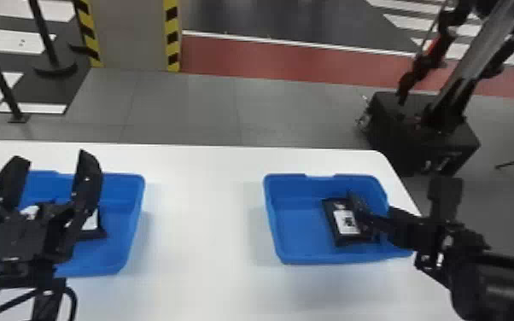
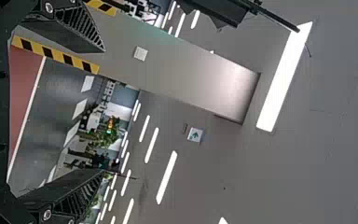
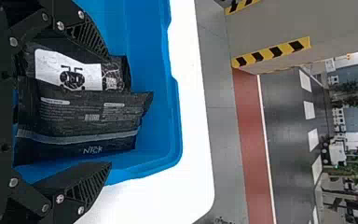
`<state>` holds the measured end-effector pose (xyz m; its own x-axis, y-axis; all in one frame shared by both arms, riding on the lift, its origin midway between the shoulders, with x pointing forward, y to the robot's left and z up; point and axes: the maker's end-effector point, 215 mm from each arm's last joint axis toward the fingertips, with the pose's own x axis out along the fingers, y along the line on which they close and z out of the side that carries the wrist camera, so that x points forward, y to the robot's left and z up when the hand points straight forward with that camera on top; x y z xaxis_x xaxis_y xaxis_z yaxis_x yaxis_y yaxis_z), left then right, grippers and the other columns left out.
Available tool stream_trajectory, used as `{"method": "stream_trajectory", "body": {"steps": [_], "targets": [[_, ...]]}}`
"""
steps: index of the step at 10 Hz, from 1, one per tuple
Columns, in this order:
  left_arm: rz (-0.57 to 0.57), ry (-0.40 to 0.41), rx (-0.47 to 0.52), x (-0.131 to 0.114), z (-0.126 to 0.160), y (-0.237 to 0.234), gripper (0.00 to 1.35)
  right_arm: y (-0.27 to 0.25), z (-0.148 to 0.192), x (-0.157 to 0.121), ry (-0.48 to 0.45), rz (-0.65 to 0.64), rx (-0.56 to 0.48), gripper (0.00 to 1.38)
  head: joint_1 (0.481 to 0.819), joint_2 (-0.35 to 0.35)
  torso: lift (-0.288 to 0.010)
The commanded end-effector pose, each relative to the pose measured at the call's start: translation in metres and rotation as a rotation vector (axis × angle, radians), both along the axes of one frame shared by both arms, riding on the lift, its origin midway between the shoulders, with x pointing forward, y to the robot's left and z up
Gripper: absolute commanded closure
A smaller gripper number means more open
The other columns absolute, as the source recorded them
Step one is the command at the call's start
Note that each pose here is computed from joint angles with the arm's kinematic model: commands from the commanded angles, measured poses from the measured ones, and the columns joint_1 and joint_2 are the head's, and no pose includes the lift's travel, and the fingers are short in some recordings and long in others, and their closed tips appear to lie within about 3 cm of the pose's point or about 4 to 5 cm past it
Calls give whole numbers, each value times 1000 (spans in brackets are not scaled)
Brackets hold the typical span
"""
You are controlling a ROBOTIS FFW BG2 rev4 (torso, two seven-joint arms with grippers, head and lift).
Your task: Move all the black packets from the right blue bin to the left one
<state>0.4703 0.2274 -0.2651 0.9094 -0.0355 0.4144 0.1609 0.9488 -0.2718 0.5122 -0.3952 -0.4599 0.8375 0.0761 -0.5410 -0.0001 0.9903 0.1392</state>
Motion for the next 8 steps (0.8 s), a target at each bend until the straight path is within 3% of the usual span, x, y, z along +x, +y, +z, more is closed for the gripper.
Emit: {"method": "stream_trajectory", "body": {"steps": [1,8], "targets": [[-6,9,10,1,0,-2,107,-2,-10,8,21,3,30,268,695,-188,-110],[-19,46,36,3,-2,-3,107,8,-46,-20,178,-38,62,315,695,-190,-110]]}}
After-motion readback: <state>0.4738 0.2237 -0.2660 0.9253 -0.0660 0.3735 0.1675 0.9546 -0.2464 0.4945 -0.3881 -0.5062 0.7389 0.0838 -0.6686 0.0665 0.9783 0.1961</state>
